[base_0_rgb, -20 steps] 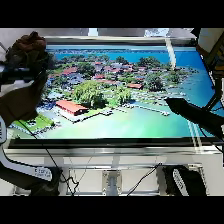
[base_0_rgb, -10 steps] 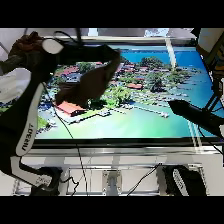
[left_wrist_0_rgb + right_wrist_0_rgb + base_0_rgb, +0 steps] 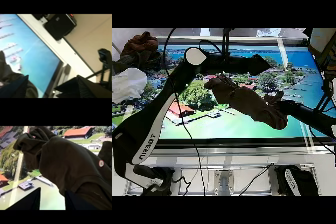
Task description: Fold the shirts.
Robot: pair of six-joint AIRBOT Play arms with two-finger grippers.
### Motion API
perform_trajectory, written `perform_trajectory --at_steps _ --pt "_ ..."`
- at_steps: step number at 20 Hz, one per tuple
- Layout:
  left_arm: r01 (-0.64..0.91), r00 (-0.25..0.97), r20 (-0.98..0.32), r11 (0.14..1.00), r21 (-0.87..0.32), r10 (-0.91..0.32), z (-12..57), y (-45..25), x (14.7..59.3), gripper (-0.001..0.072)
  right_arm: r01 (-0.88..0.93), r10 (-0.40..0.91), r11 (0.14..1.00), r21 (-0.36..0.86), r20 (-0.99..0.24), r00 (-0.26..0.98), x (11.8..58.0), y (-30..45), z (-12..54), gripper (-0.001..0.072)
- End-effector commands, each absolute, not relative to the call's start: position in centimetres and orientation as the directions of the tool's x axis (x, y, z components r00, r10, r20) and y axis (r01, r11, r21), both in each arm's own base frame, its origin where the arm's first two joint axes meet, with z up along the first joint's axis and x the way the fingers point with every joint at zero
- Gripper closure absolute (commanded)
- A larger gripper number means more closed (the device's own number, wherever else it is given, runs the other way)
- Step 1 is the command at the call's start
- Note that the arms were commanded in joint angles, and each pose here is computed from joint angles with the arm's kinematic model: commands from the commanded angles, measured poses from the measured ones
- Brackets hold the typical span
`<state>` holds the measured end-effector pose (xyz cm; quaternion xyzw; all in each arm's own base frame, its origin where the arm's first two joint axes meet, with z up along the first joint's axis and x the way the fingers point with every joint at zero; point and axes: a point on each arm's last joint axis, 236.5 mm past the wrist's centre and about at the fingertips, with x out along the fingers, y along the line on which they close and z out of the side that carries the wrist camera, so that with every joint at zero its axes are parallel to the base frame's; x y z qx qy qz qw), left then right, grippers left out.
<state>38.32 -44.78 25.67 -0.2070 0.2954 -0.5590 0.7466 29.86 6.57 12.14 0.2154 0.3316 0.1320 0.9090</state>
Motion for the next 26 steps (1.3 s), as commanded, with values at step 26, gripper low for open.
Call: perform_trajectory --at_steps 26 --pt "0.542 0.471 -0.688 0.797 -0.267 -0.551 14.4 -30.9 47.2 0.0011 0.491 0.362 0.406 0.771 -0.629 0.688 33.8 15.3 -8.3 0.0234"
